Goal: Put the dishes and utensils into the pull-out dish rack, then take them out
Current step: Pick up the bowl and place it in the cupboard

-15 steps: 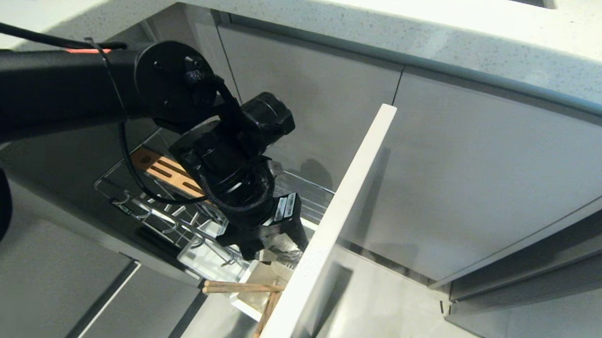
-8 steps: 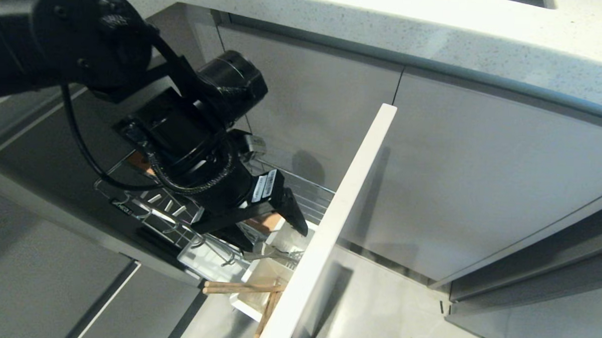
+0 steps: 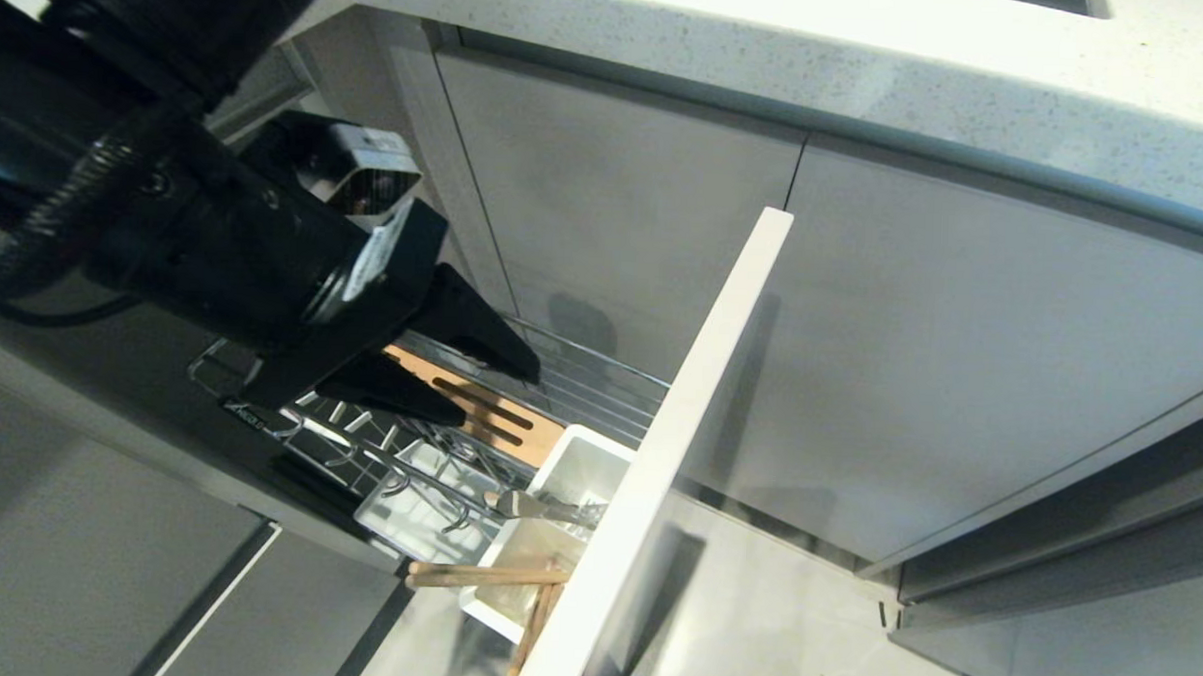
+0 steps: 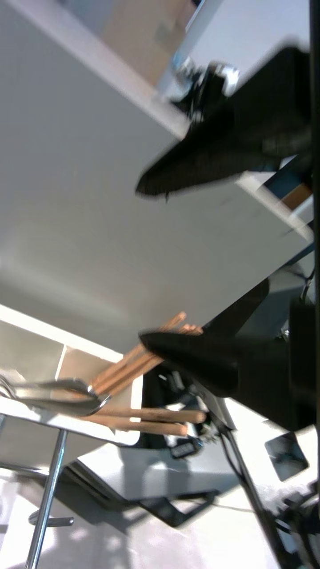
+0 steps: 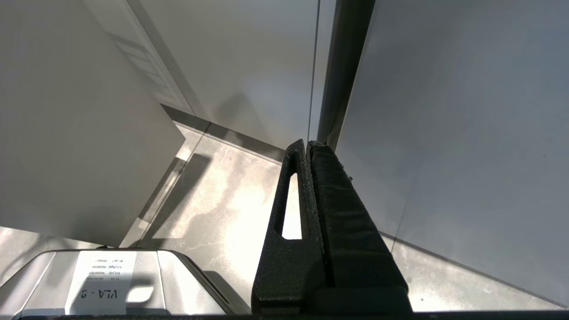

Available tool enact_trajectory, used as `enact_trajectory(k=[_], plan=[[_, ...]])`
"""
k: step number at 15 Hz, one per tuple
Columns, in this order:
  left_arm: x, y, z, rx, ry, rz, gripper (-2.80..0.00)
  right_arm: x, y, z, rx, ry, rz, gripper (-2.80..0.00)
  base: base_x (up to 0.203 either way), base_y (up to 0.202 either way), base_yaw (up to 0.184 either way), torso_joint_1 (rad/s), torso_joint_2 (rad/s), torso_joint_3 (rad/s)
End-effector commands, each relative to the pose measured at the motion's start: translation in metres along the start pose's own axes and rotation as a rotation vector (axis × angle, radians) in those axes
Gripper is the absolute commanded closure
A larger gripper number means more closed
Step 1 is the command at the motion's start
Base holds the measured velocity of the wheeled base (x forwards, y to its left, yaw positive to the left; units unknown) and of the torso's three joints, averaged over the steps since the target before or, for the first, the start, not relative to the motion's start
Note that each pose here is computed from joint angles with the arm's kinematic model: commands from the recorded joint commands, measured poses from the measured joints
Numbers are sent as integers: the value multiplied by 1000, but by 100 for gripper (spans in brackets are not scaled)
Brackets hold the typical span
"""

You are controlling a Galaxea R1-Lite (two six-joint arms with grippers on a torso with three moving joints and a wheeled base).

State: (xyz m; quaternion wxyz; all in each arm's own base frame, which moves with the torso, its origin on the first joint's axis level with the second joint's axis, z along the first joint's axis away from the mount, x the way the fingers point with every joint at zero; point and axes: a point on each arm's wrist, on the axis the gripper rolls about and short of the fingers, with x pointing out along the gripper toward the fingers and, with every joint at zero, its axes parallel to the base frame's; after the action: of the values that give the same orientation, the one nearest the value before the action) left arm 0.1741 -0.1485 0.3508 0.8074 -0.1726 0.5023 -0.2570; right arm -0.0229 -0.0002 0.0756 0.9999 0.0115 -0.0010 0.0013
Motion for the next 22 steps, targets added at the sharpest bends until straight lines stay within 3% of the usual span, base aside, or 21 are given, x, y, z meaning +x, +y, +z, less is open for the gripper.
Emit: enact_trajectory(k=[1,6,14,18,22], plan=[[-35,0,-14,18,-71,-55,0,0,0,0,0,2,0,0,0,0,0,0,0,0],[-79,4,-27,39,-219,-135,0,0,0,0,0,2,0,0,0,0,0,0,0,0],[-156,27,-38,-28,-683,-133,0,0,0,0,0,2,0,0,0,0,0,0,0,0],[-186,36,-49,-37,-903,-52,0,0,0,0,0,2,0,0,0,0,0,0,0,0],[-205,41,-53,-27,-1096,113,0,0,0,0,0,2,0,0,0,0,0,0,0,0]])
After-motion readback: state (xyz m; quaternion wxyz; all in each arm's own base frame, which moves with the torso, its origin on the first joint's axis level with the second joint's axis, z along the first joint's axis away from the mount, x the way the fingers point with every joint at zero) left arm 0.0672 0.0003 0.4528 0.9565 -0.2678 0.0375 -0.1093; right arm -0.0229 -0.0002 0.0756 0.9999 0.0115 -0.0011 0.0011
